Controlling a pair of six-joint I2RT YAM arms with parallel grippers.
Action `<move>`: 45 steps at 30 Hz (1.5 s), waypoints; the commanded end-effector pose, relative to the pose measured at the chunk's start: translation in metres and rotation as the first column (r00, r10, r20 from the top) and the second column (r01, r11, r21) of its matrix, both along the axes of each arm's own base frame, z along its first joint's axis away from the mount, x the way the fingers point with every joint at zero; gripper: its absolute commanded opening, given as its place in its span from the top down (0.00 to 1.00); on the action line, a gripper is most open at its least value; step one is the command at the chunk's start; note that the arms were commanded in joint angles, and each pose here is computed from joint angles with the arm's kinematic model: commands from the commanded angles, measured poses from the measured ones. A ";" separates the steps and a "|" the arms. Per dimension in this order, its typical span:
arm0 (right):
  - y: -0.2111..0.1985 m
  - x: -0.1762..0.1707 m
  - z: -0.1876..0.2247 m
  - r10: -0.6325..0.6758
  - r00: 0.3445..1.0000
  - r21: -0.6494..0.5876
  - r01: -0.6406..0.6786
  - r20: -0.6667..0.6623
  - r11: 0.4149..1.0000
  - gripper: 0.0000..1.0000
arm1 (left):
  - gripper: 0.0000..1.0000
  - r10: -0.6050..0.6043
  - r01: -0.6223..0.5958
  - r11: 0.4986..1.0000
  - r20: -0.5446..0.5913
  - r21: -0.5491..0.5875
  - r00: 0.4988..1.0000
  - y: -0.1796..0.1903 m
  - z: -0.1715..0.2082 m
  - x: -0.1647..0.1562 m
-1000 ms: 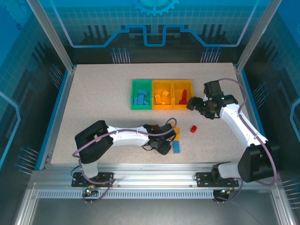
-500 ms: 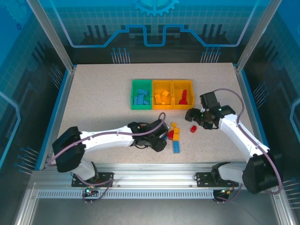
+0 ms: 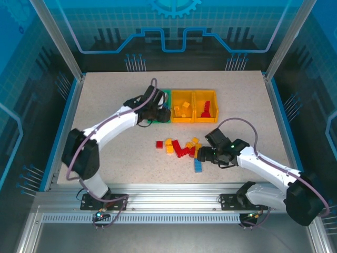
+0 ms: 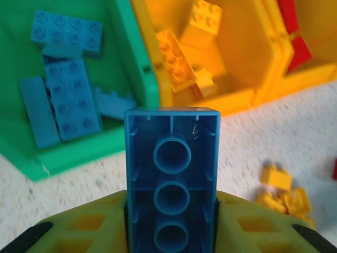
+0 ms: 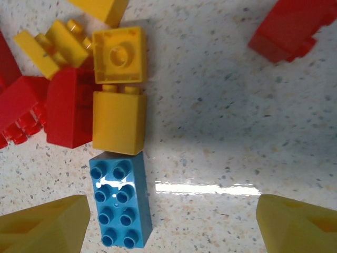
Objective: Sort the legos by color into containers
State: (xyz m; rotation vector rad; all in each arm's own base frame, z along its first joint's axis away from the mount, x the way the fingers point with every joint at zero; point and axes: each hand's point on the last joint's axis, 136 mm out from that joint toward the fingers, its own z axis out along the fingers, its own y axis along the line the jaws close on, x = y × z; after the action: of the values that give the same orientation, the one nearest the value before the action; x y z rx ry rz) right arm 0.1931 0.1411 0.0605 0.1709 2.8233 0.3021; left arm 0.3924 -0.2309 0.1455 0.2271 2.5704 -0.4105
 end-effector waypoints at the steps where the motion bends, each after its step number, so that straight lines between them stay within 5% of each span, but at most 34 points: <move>1: 0.008 0.002 -0.006 -0.016 1.000 -0.021 0.016 0.022 1.000 0.16 | 0.62 -0.021 0.020 1.000 -0.069 -0.017 0.997 0.002 -0.015 0.015; 9: 0.021 -0.002 -0.025 0.027 0.999 -0.095 -0.030 -0.040 0.995 0.17 | 0.57 0.069 -0.074 0.996 -0.092 -0.050 0.993 0.018 -0.019 0.073; 19: 0.023 -0.002 -0.041 0.039 0.993 -0.190 -0.060 -0.111 0.980 0.25 | 0.21 0.123 -0.131 0.988 -0.099 -0.084 0.987 0.018 -0.020 0.081; 22: 0.024 -0.004 -0.042 0.048 0.992 -0.205 -0.072 -0.119 0.976 0.26 | 0.02 0.147 -0.156 0.980 -0.082 -0.126 0.986 0.020 -0.007 0.072; 30: 0.033 -0.012 -0.027 0.063 0.993 -0.191 -0.082 -0.100 0.978 0.25 | 0.01 0.172 -0.175 0.972 -0.038 -0.155 0.984 0.035 0.016 0.041; 45: 0.044 -0.021 -0.020 0.132 0.988 -0.146 -0.143 -0.079 0.979 0.26 | 0.01 0.203 -0.208 0.971 -0.053 -0.117 0.978 0.056 -0.001 0.003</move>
State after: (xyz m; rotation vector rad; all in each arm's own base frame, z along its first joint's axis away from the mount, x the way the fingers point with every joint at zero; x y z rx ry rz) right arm 0.1787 0.1849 0.0362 -0.0209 2.9205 0.0993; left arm 0.3957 -0.1790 0.1332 -0.0595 2.6043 -0.4946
